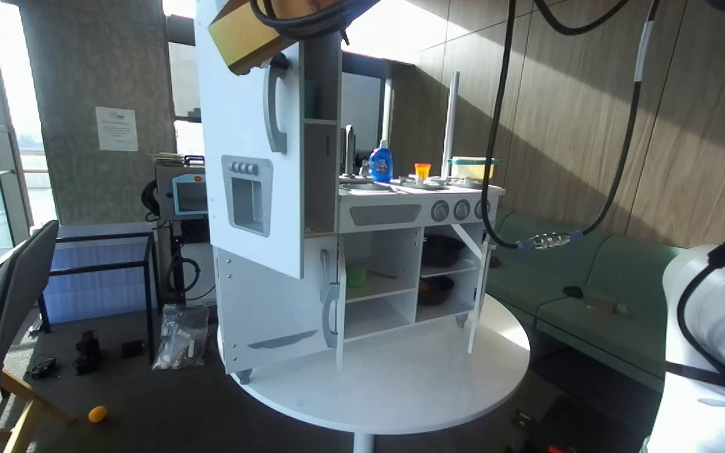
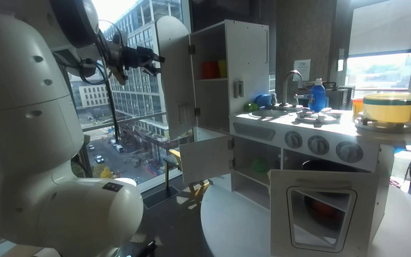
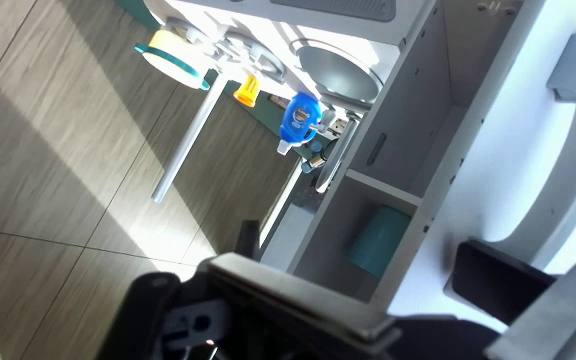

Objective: Open the bottom doors the the cabinet widely and then close the top door of the cabinet

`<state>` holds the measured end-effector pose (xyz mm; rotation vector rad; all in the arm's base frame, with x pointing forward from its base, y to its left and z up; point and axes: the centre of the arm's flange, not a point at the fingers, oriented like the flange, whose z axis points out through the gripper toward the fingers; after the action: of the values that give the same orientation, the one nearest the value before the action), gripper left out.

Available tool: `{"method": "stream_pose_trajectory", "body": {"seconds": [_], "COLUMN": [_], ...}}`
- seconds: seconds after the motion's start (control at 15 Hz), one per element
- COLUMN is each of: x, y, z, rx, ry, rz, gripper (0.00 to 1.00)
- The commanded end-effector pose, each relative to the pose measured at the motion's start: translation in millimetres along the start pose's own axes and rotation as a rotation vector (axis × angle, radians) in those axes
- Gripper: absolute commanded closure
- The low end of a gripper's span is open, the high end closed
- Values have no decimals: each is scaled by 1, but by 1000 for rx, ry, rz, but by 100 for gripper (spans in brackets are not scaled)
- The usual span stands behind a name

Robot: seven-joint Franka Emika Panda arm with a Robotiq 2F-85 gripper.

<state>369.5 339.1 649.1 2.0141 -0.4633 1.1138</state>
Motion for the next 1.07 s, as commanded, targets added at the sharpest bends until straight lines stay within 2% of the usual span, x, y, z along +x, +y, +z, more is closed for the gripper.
{"method": "stream_pose_trajectory", "body": {"seconds": [0.0,0.2,0.33,0.47,0.53,0.6,0.87,1.0], "x": [-16,-22,-17,-9,-5,-16,-12,-13], "y": [13,13,17,21,21,13,17,24], "z": [26,44,58,68,61,57,58,31], "rx": [-23,-36,-36,-4,38,-45,-15,36], "ry": [38,53,55,22,-29,-13,-42,-28], "rz": [61,84,146,219,254,175,218,224], "gripper": [0,0,0,0,0,0,0,0]}}
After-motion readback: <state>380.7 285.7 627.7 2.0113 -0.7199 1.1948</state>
